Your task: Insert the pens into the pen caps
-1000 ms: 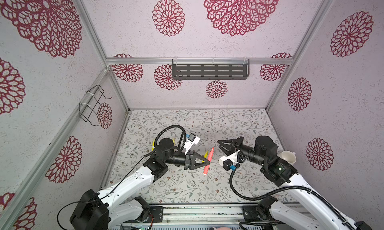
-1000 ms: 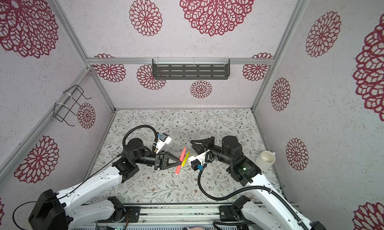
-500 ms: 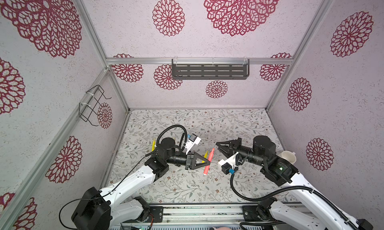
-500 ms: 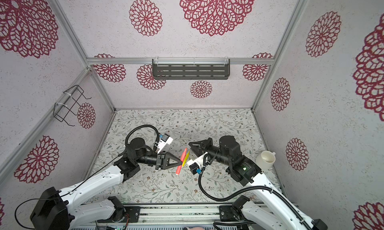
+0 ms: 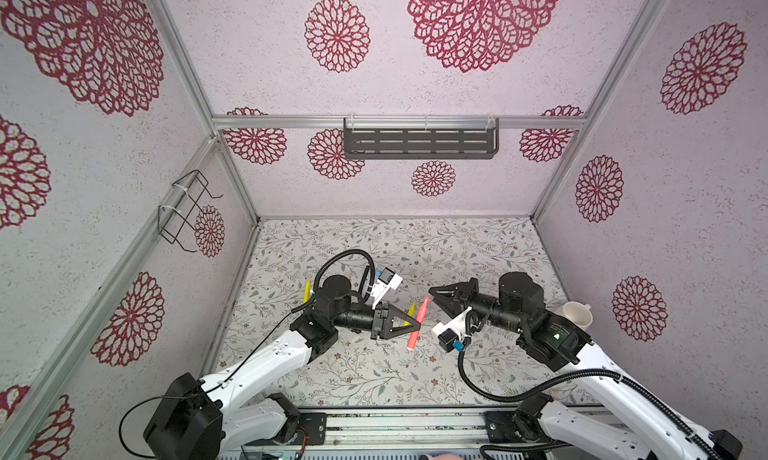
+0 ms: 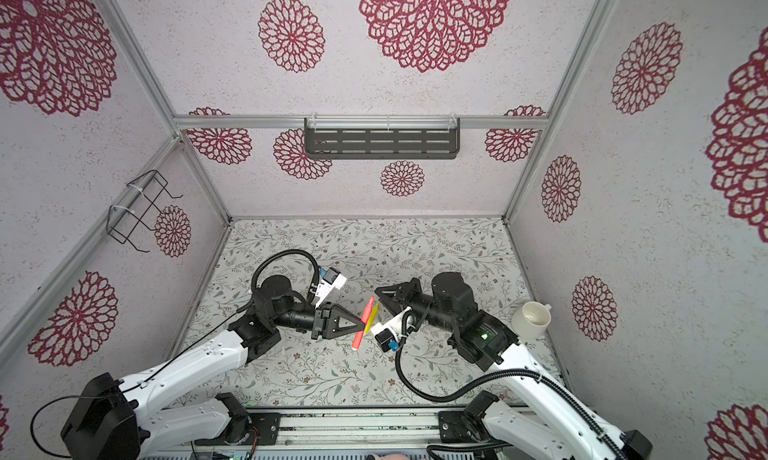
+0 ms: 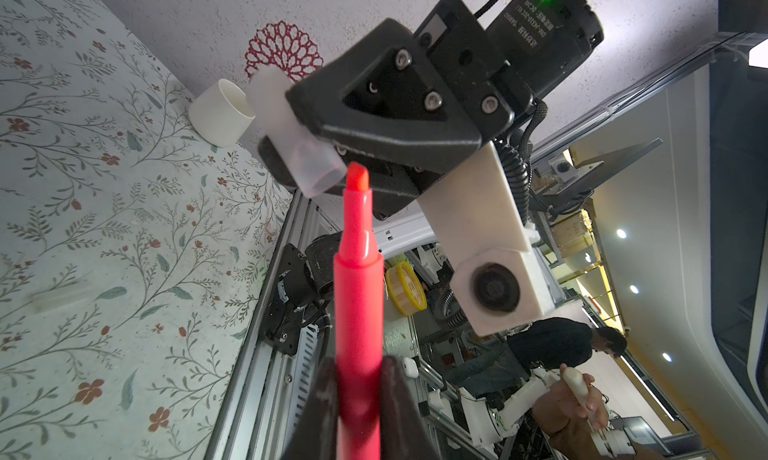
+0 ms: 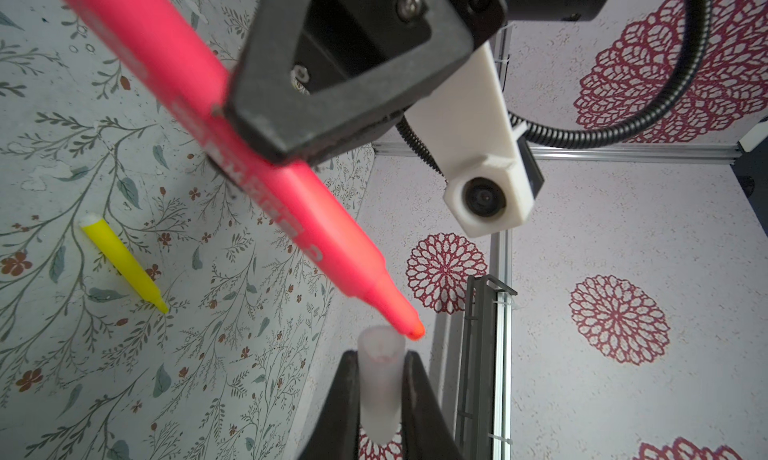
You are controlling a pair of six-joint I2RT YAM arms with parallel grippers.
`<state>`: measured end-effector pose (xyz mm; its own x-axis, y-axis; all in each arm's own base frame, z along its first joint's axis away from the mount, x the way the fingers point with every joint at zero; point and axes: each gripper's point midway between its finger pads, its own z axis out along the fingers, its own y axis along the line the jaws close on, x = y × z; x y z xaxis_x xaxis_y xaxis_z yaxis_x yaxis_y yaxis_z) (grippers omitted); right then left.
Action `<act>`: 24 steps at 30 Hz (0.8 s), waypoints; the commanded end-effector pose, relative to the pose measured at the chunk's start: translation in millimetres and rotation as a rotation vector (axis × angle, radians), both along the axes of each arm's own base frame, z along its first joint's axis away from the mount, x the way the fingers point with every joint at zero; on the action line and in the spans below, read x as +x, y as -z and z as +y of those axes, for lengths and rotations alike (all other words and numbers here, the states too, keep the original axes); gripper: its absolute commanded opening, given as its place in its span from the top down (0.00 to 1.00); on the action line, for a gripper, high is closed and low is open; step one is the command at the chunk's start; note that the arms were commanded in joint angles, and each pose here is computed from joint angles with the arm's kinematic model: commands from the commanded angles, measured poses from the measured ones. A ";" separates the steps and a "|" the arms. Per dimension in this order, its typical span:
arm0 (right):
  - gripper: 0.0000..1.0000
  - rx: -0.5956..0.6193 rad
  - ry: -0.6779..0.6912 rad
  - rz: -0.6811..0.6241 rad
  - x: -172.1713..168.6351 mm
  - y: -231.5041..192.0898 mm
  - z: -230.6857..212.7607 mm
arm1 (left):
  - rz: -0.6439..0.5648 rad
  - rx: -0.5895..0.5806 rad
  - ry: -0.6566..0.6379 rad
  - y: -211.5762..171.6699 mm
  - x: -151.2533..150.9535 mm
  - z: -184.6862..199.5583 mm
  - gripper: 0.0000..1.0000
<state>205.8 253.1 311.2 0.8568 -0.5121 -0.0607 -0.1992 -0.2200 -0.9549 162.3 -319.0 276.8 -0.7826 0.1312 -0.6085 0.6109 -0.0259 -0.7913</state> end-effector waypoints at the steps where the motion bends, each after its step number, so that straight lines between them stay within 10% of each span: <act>1: 1.00 0.016 -0.007 -0.073 0.2 -19.7 1.0 | -0.019 -0.013 0.007 -9.1 0.8 0.4 1.00; 24: 1.00 0.020 -0.010 -0.104 -2.2 -23.3 -1.1 | 0.001 0.000 0.008 -2.5 2.5 -1.1 1.00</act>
<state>208.7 253.1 316.2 0.8539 -0.5195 -0.0307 -0.1662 -0.2165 -0.9620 162.5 -319.5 273.8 -0.7882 0.1386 -0.5996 0.6028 -0.0223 -0.7976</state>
